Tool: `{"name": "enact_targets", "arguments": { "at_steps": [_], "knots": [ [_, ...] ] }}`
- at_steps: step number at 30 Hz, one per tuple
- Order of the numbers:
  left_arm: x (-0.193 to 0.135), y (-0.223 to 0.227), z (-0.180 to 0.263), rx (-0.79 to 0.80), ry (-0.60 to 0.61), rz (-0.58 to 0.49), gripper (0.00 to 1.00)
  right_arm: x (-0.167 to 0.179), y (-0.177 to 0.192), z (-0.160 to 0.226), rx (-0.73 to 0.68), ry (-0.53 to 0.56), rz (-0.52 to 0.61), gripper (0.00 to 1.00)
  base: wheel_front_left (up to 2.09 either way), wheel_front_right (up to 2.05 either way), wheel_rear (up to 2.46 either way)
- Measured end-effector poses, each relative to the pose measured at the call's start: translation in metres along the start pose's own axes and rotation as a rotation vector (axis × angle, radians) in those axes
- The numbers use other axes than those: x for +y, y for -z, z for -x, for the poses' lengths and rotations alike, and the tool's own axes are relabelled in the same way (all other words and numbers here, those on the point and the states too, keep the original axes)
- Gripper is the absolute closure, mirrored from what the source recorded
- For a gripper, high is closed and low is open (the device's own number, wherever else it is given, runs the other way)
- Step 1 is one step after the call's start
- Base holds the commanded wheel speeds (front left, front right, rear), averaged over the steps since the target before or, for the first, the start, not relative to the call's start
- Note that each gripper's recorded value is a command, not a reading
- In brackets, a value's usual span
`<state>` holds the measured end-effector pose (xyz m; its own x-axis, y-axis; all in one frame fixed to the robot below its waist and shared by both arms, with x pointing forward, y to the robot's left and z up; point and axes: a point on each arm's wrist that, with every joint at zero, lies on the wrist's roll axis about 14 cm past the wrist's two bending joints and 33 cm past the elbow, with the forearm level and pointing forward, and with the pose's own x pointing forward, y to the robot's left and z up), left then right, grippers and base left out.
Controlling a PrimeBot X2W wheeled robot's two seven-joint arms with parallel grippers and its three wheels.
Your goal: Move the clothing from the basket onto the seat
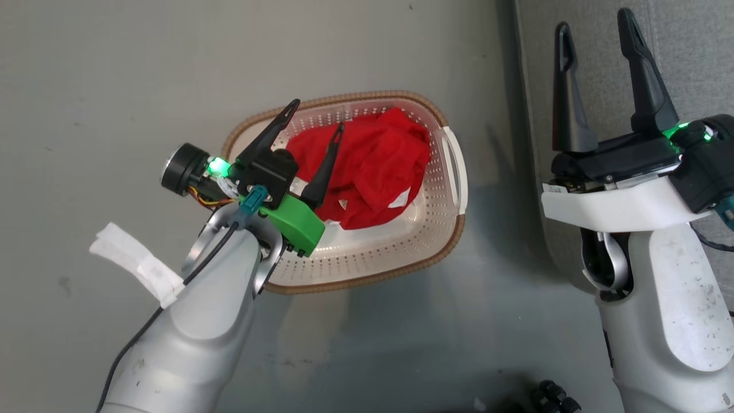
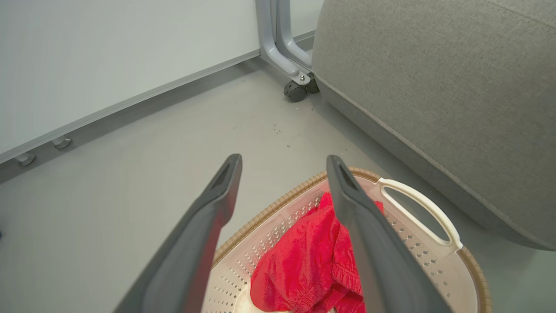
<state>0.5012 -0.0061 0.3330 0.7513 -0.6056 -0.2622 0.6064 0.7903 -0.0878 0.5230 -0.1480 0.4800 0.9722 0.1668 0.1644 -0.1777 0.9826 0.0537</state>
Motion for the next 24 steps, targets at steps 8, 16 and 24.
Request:
{"name": "enact_targets", "arguments": {
  "at_steps": [8,16,24],
  "knots": [
    [-0.016,0.086,-0.043,0.174,0.125,0.013,0.00,-0.012,0.060,-0.009,0.089,0.007,-0.008,0.00,0.00,0.00,0.00],
    [-0.044,0.154,-0.067,0.297,0.230,0.055,0.00,-0.032,0.106,0.003,0.187,0.048,-0.013,0.00,0.00,0.00,0.00],
    [-0.058,0.214,-0.075,0.447,0.263,0.097,0.00,-0.052,0.131,0.022,0.269,0.091,0.008,0.00,0.00,0.00,0.00]
  ]
}}
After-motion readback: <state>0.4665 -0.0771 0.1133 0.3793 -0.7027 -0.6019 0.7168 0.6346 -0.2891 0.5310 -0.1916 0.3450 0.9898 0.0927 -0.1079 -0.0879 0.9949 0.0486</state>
